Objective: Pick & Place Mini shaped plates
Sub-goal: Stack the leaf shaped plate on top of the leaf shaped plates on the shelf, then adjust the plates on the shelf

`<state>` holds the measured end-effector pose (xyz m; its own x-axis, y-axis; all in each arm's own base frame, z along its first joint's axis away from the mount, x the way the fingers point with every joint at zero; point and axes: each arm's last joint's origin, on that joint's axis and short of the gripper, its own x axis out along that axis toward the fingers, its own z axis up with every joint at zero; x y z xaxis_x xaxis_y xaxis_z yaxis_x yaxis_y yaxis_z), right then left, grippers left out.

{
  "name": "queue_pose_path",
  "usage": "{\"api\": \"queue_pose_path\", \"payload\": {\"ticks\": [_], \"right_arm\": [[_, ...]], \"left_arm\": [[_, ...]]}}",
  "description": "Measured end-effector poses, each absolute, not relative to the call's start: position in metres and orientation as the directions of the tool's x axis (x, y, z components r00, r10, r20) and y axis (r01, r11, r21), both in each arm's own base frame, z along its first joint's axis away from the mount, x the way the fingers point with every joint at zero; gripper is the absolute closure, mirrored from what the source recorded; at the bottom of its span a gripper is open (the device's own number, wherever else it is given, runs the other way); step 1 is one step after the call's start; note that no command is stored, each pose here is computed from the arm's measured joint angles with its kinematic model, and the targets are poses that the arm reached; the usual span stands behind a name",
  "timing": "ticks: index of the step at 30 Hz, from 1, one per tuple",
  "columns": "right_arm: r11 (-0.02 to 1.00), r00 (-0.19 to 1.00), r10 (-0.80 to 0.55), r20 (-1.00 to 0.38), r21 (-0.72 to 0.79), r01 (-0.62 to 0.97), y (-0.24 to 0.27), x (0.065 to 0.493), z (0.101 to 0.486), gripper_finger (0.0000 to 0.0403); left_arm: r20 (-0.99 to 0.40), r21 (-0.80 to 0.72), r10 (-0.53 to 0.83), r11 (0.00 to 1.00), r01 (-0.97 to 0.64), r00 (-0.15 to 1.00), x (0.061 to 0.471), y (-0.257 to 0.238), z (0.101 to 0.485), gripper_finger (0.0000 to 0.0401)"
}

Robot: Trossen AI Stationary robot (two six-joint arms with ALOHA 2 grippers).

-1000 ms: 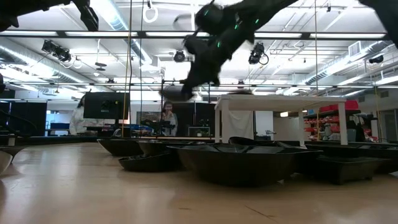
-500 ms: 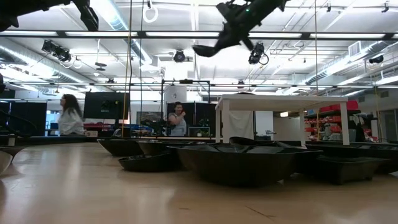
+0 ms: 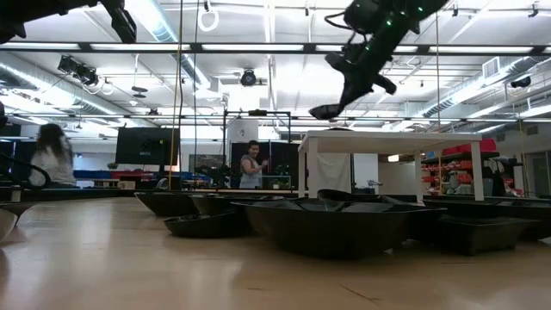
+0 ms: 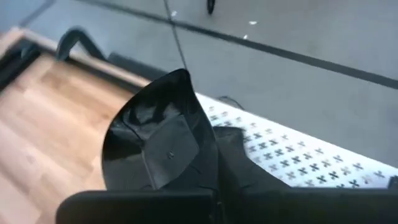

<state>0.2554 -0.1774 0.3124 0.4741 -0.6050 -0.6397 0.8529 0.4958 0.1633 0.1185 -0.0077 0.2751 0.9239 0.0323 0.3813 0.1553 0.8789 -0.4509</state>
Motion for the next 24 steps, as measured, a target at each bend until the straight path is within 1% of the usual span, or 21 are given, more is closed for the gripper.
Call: {"api": "queue_pose_path", "payload": {"ticks": [9,13,16,20,22,24], "right_arm": [[0.374,0.458,-0.637,-0.62,0.27,0.887,-0.179,0.232,0.283,0.0398],[0.354,0.447,-0.643,-0.622,0.276,0.893,-0.179,0.231,0.281,0.0381],[0.353,0.438,-0.654,-0.617,0.263,0.898,-0.178,0.232,0.281,0.0352],[0.382,0.445,-0.652,-0.614,0.242,0.892,-0.176,0.234,0.281,0.0296],[0.426,0.46,-0.643,-0.613,0.213,0.879,-0.173,0.236,0.282,0.0267],[0.501,0.497,-0.615,-0.612,0.184,0.846,-0.168,0.238,0.284,0.0241]], "left_arm": [[0.382,-0.451,0.032,0.879,0.155,0.924,0.118,-0.008,0.275,0.036],[0.382,-0.451,0.033,0.879,0.155,0.924,0.118,-0.008,0.275,0.036],[0.382,-0.451,0.032,0.879,0.156,0.924,0.118,-0.008,0.275,0.036],[0.382,-0.451,0.032,0.879,0.156,0.924,0.118,-0.008,0.275,0.036],[0.382,-0.451,0.033,0.879,0.155,0.924,0.118,-0.008,0.275,0.036],[0.382,-0.451,0.032,0.879,0.156,0.924,0.118,-0.008,0.275,0.036]]}}
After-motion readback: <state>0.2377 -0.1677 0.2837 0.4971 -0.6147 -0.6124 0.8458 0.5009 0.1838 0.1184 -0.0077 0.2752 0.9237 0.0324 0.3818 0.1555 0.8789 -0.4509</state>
